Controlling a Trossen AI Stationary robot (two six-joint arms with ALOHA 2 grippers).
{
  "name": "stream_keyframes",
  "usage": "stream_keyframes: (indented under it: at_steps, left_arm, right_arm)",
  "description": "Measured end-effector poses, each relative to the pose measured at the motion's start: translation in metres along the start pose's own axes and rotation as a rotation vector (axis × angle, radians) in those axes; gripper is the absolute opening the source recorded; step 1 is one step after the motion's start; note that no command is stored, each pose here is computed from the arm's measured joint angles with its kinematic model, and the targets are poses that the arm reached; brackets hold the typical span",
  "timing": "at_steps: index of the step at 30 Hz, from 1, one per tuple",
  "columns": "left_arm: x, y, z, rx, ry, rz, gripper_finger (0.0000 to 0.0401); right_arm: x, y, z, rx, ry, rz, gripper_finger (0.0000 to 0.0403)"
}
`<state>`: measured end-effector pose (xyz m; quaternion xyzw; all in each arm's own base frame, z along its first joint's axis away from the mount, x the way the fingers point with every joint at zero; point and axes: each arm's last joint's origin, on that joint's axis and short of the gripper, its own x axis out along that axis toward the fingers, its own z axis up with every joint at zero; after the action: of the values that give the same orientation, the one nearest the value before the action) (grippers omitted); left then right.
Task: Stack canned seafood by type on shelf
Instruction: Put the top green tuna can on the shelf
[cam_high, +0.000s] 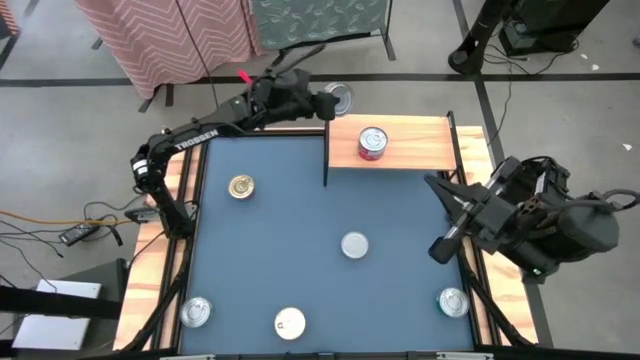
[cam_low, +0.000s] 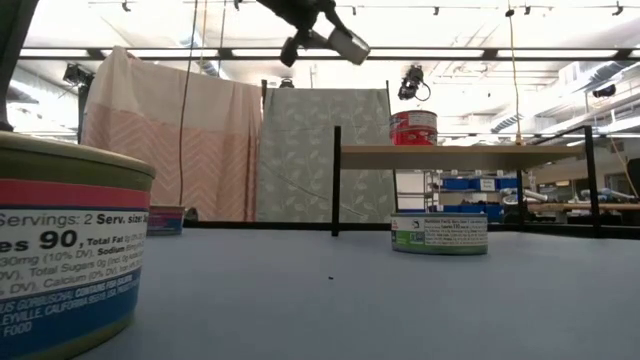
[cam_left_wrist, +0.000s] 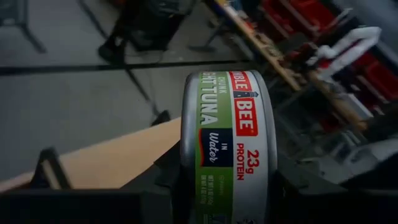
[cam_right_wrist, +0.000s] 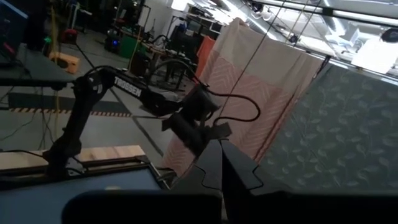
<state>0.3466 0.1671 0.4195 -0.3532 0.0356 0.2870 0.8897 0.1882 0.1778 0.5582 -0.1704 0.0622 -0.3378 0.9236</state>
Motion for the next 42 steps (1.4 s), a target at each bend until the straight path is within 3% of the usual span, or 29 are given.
stream_keyframes:
  at_steps: [4, 8, 12, 19, 23, 29, 37, 42]
  left_arm:
    - [-0.005, -0.003, 0.003, -0.07, -0.055, 0.025, 0.0139]
    - [-0.033, -0.017, 0.013, -0.067, -0.155, 0.032, 0.0139]
    - [-0.079, -0.028, 0.027, -0.039, -0.256, 0.067, 0.0139]
    - [-0.165, -0.028, 0.029, -0.019, -0.363, 0.271, 0.0139]
    - [-0.179, -0.021, 0.0, -0.109, -0.372, 0.295, 0.0139]
    - [-0.163, 0.002, -0.078, -0.293, -0.335, 0.299, 0.0139]
    - [-0.132, 0.016, -0.155, -0.66, -0.415, 0.014, 0.0139]
    - [-0.109, 0.009, -0.171, -0.721, -0.488, -0.136, 0.0139]
  right_arm:
    - [0.006, -0.008, 0.0, 0.011, 0.009, -0.024, 0.0005]
    - [0.014, -0.025, 0.001, 0.026, 0.02, -0.054, 0.0005]
    - [0.019, -0.046, 0.0, 0.034, 0.03, -0.083, 0.0005]
    - [0.027, -0.075, -0.005, 0.006, 0.051, -0.134, 0.0004]
    - [0.03, -0.087, -0.008, -0.014, 0.063, -0.16, 0.0004]
    - [0.032, -0.092, -0.01, -0.025, 0.069, -0.173, 0.0004]
    - [0.029, -0.107, -0.011, 0.012, 0.065, -0.174, 0.0004]
    - [0.028, -0.116, -0.011, 0.032, 0.064, -0.175, 0.0004]
